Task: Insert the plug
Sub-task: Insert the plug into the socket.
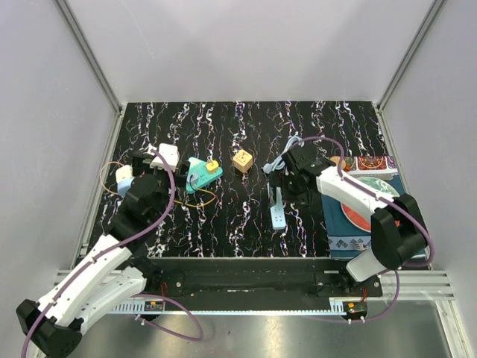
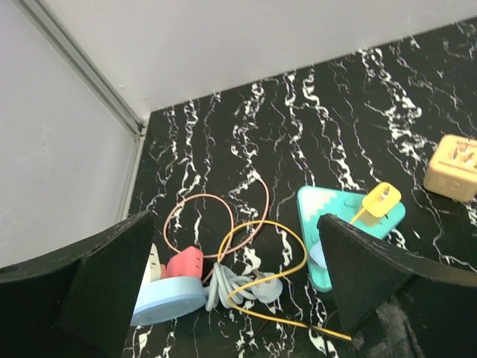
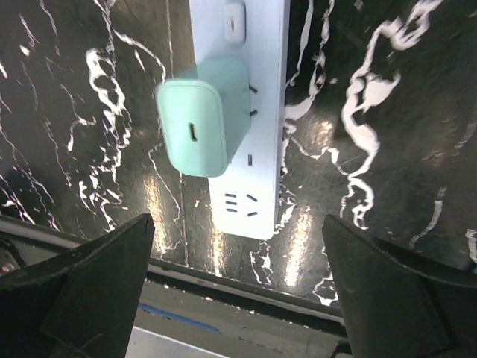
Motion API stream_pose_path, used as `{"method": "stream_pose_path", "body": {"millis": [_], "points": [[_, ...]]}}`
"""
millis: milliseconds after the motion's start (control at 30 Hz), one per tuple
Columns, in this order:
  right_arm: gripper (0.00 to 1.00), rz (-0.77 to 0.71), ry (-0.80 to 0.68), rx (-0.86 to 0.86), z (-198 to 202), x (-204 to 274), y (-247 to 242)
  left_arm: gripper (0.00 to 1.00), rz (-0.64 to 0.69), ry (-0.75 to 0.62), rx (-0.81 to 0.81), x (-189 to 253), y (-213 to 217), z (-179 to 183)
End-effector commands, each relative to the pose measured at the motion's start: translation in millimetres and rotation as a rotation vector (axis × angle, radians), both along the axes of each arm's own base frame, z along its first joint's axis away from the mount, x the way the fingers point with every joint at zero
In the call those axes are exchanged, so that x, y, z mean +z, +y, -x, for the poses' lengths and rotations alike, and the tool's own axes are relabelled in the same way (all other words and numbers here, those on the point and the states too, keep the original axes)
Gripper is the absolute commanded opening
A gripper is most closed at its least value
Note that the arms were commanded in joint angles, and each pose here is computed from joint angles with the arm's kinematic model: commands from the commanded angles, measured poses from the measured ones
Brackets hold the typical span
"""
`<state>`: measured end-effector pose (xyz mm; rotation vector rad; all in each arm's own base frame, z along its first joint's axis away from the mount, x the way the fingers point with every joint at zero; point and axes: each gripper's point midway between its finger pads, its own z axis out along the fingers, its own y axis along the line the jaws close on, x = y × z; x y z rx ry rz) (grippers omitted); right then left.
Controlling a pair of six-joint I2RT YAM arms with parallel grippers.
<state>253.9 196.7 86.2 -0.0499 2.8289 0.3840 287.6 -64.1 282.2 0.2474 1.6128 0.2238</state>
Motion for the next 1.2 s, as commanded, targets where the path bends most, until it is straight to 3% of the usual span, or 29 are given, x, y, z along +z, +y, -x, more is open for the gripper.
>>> {"method": "stream_pose_path", "body": {"millis": [0, 233, 467, 700, 1033, 1167], "points": [[1.0, -0.201, -0.02, 0.006, 3.1, -4.9, 31.0, 0.99, 0.058, -0.025, -0.026, 18.7, -7.5, -3.1], [1.0, -0.312, 0.031, 0.057, 18.6, -21.2, 58.8, 0.99, 0.05, -0.011, -0.072, 13.6, -16.4, -4.6], [1.0, -0.37, -0.034, 0.114, 5.8, -15.2, 83.1, 0.99, 0.054, 0.084, -0.169, 2.0, -43.2, -14.5], [1.0, -0.307, -0.263, 0.124, -5.9, 26.3, 56.1, 0.99, 0.095, 0.303, -0.338, -29.6, -106.3, -46.1], [1.0, -0.12, -0.587, 0.047, -26.8, 73.3, -5.1, 0.99, 0.075, 0.532, -0.385, -80.5, -168.9, -112.6], [1.0, -0.143, -0.771, 0.027, -33.6, 108.4, -15.1, 0.99, 0.033, 0.606, -0.404, -104.6, -187.9, -136.0]]}}
